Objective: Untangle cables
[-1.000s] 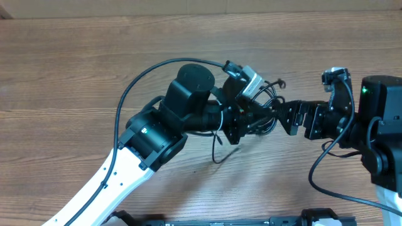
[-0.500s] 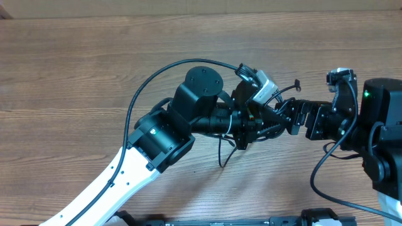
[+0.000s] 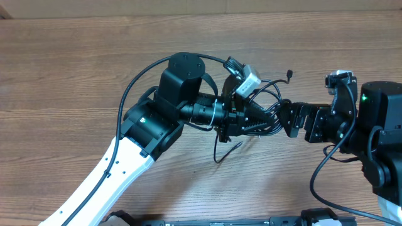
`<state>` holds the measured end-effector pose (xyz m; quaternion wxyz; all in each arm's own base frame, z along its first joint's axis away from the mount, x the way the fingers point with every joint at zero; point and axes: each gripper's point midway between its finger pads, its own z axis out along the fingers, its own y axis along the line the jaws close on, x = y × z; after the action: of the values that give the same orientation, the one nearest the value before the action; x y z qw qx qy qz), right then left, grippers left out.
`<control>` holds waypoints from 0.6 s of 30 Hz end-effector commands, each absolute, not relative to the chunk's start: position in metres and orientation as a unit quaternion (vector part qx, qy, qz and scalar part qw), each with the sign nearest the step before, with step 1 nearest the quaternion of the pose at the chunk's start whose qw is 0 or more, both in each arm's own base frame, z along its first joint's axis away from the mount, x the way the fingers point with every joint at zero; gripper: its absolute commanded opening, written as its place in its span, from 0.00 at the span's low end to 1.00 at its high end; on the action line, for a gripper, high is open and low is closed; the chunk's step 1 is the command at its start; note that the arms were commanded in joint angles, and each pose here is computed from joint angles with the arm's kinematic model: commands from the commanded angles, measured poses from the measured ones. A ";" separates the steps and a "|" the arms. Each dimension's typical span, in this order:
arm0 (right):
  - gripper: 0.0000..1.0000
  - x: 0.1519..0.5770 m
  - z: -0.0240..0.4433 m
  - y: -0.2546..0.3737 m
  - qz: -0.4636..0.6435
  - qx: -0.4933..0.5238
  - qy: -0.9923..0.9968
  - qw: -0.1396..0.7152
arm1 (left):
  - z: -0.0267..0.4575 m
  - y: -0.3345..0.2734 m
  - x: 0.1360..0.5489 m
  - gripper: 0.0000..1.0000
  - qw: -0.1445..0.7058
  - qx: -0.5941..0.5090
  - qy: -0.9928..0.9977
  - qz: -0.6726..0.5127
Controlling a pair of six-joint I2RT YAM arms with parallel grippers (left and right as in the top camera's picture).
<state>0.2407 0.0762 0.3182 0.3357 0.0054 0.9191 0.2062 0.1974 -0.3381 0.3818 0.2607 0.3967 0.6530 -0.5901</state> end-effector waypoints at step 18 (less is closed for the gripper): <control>1.00 0.258 0.297 0.017 0.070 0.105 0.935 0.332 | 0.430 -0.303 0.169 0.04 0.299 0.435 0.595 -0.606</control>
<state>0.2562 0.0312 0.2973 0.3248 0.0830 0.9370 0.0982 0.1831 -0.3099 0.4085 0.2766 0.4051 0.6299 -0.6022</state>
